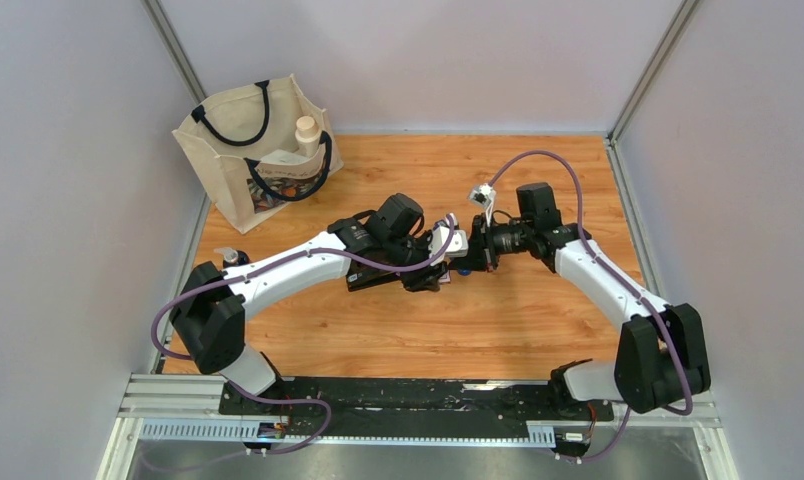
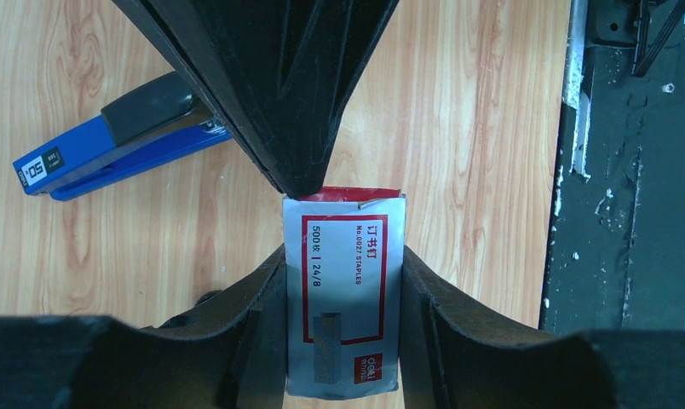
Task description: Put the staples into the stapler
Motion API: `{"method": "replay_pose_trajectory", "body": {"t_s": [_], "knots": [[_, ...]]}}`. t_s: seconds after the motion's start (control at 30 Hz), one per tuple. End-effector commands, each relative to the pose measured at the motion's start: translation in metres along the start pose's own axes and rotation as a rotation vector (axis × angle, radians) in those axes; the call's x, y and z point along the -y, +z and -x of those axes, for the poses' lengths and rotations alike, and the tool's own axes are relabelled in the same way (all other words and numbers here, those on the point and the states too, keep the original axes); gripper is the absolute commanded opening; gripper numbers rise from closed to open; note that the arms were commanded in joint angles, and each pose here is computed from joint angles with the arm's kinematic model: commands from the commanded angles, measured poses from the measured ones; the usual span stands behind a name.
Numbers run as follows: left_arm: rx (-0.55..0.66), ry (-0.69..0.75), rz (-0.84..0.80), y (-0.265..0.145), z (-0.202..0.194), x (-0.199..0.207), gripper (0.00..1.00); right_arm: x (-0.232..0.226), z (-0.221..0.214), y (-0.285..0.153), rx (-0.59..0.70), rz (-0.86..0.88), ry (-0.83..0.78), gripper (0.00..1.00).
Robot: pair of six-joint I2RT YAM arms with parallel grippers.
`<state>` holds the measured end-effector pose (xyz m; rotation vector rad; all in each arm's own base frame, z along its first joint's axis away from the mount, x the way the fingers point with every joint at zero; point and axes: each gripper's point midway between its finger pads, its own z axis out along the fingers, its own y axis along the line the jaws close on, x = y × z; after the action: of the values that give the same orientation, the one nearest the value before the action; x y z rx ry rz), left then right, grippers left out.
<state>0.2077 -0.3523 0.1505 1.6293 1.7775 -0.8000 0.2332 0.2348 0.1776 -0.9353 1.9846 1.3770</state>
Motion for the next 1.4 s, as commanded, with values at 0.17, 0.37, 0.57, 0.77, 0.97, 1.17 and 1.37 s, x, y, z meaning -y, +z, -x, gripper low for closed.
{"method": "replay_pose_trajectory", "body": {"t_s": [0.17,0.37,0.57,0.77,0.97,1.17,1.37], "knots": [[0.011,-0.016,0.041,0.005,0.008,-0.01,0.11,0.005,0.017,-0.006,0.049,-0.134,-0.163,0.0],[0.015,-0.012,0.052,0.002,0.009,-0.011,0.11,0.015,0.019,-0.007,0.041,-0.182,-0.138,0.0],[0.041,-0.006,0.082,-0.006,0.014,-0.015,0.11,0.016,0.014,-0.006,0.041,-0.098,-0.018,0.13],[0.049,-0.005,0.092,-0.009,0.016,-0.017,0.11,0.001,0.014,-0.003,0.045,0.006,0.008,0.24],[0.049,-0.005,0.092,-0.008,0.015,-0.017,0.11,-0.001,0.014,-0.002,0.048,0.025,0.02,0.25],[0.05,-0.008,0.093,-0.008,0.016,-0.018,0.11,0.001,0.012,0.0,0.042,0.036,0.035,0.23],[0.051,-0.007,0.093,-0.008,0.016,-0.017,0.11,0.001,0.012,0.001,0.04,0.045,0.041,0.22]]}}
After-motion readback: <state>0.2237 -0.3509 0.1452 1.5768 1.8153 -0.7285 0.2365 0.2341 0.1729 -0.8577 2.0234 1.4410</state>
